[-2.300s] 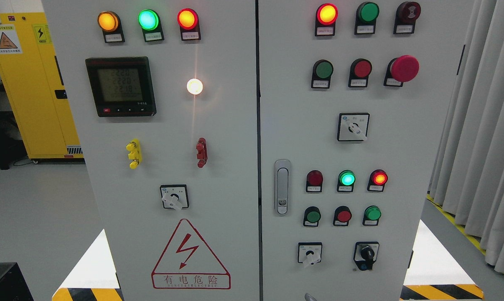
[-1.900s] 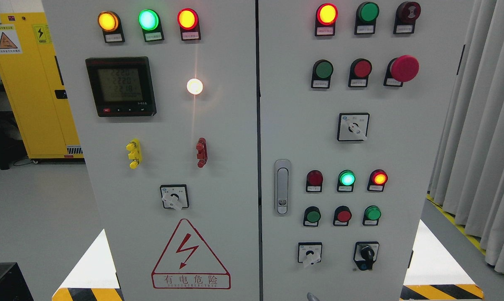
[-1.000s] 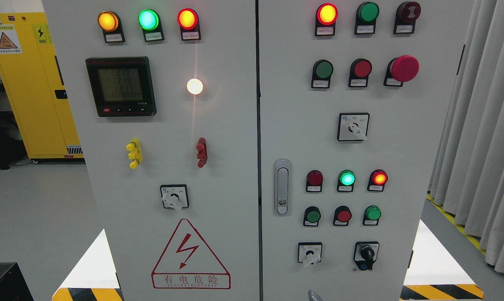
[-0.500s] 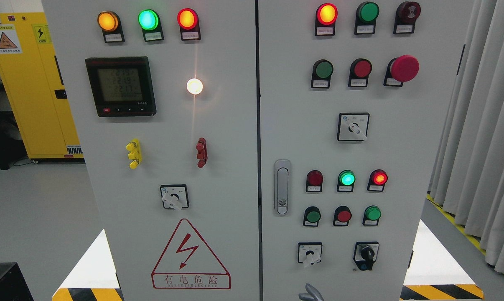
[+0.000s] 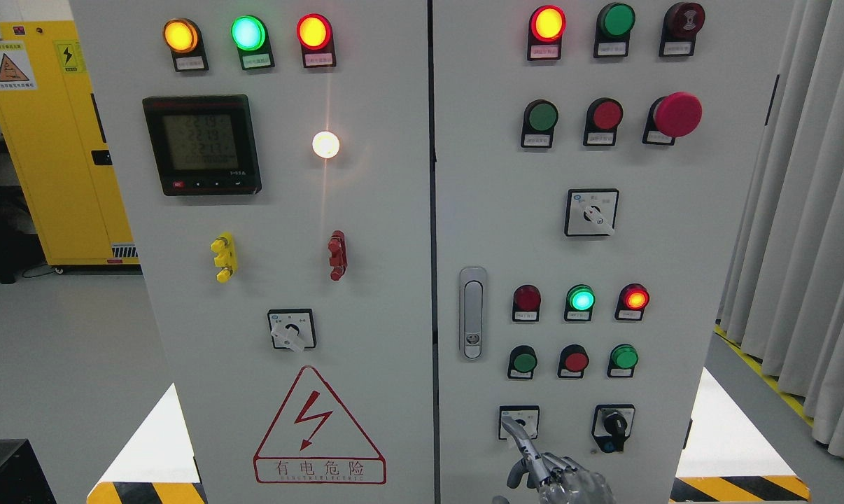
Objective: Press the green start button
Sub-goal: 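Raise the right hand toward the green push button on the lowest button row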
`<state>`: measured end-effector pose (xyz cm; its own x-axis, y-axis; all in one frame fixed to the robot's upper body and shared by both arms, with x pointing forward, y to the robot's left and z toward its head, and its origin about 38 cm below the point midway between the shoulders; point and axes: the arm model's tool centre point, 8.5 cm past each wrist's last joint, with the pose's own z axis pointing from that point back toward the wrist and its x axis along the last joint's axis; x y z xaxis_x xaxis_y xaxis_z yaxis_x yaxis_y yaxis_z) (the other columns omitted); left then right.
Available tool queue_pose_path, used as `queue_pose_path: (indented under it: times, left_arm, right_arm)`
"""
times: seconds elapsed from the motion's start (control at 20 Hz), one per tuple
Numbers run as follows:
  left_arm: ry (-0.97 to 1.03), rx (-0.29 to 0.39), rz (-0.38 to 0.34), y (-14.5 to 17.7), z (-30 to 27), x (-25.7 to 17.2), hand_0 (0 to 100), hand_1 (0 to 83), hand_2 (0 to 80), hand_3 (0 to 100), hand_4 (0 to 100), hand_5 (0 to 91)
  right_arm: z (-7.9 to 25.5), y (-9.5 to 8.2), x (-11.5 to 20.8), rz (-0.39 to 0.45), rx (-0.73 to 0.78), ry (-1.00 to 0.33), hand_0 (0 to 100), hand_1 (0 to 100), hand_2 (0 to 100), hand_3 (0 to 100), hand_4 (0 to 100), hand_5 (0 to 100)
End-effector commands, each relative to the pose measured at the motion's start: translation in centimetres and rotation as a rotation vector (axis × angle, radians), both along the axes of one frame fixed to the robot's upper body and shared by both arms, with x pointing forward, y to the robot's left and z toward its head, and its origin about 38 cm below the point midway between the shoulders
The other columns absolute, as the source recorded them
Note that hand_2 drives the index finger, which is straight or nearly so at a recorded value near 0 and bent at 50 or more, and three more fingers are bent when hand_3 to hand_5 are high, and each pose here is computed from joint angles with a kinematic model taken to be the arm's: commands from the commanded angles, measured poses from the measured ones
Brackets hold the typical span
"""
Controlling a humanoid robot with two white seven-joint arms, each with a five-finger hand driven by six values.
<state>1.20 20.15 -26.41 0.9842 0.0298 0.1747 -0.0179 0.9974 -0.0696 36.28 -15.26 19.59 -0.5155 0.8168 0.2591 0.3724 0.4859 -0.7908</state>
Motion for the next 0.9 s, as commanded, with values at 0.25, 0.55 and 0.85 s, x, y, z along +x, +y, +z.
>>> queue_pose_path:
  times: [0.25, 0.55, 0.85]
  left_arm:
    - [-0.002, 0.0, 0.0, 0.0, 0.0, 0.1, 12, 55.6, 0.0, 0, 0, 0.0]
    - [0.0, 0.0, 0.0, 0.0, 0.0, 0.0, 12, 55.6, 0.0, 0, 0, 0.0]
    - [0.0, 0.0, 0.0, 0.0, 0.0, 0.0, 12, 55.6, 0.0, 0, 0, 0.0]
  right_arm:
    - [0.2, -2.4, 4.6, -0.089, -0.047, 0.019, 67, 92, 5, 100, 100, 100]
    - [-0.5, -2.5, 5.3, -0.092, -0.047, 0.044, 69, 92, 4, 100, 100, 100]
    - [-0.5, -3.4, 5.5, -0.111, -0.034, 0.048, 71, 90, 4, 100, 100, 100]
